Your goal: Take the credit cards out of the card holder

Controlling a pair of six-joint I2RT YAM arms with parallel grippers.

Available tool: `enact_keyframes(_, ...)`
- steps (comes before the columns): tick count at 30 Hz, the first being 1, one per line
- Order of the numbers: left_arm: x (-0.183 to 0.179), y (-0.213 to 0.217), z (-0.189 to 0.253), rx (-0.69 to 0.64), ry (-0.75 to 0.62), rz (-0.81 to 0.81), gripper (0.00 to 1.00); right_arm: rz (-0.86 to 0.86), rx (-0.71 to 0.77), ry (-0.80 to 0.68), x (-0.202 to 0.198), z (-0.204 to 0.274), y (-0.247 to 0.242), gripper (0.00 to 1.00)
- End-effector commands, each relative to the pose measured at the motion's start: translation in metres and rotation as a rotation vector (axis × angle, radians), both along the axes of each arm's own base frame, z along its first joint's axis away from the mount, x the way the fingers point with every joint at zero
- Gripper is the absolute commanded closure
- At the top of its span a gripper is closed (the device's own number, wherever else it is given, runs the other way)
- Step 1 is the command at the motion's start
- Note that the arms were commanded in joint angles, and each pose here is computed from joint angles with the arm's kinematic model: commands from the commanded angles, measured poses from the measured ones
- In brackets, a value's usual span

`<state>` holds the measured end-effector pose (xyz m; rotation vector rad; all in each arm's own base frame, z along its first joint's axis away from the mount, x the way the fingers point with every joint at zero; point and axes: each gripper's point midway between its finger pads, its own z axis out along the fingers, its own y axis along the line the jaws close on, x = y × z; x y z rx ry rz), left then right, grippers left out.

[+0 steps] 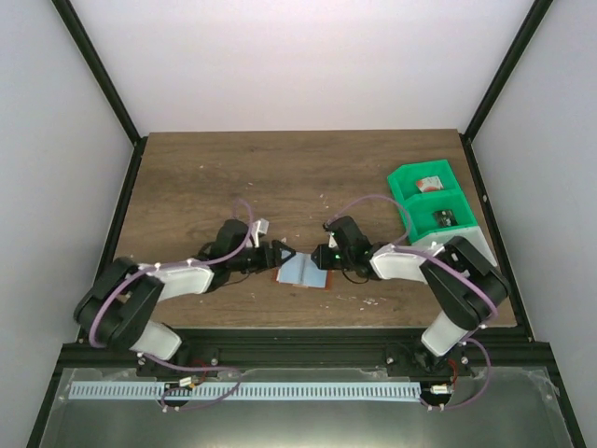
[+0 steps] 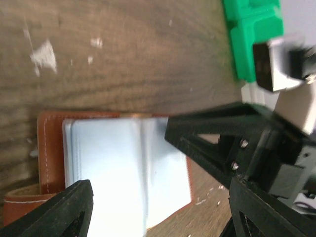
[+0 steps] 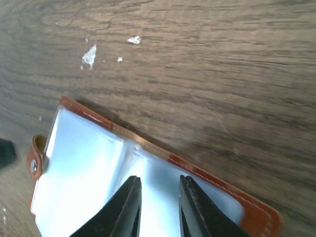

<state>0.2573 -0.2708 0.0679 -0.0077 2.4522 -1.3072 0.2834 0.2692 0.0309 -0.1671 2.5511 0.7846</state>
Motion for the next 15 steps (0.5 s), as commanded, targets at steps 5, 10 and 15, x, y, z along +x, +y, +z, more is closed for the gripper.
enact_keyframes(5, 0.024, 0.041, 0.097, 0.170, -0.313, 0.123, 0.19, -0.021, 0.001, -0.059, -0.024, 0.076, -0.027, 0.37)
enact_keyframes(10, 0.010, 0.068, 0.169, 0.177, -0.510, 0.180, 0.00, -0.075, 0.049, -0.171, -0.042, 0.132, -0.055, 0.00)
enact_keyframes(15, -0.014, 0.089, 0.223, 0.169, -0.651, 0.200, 0.00, -0.110, 0.136, -0.275, -0.059, 0.186, -0.075, 0.00)
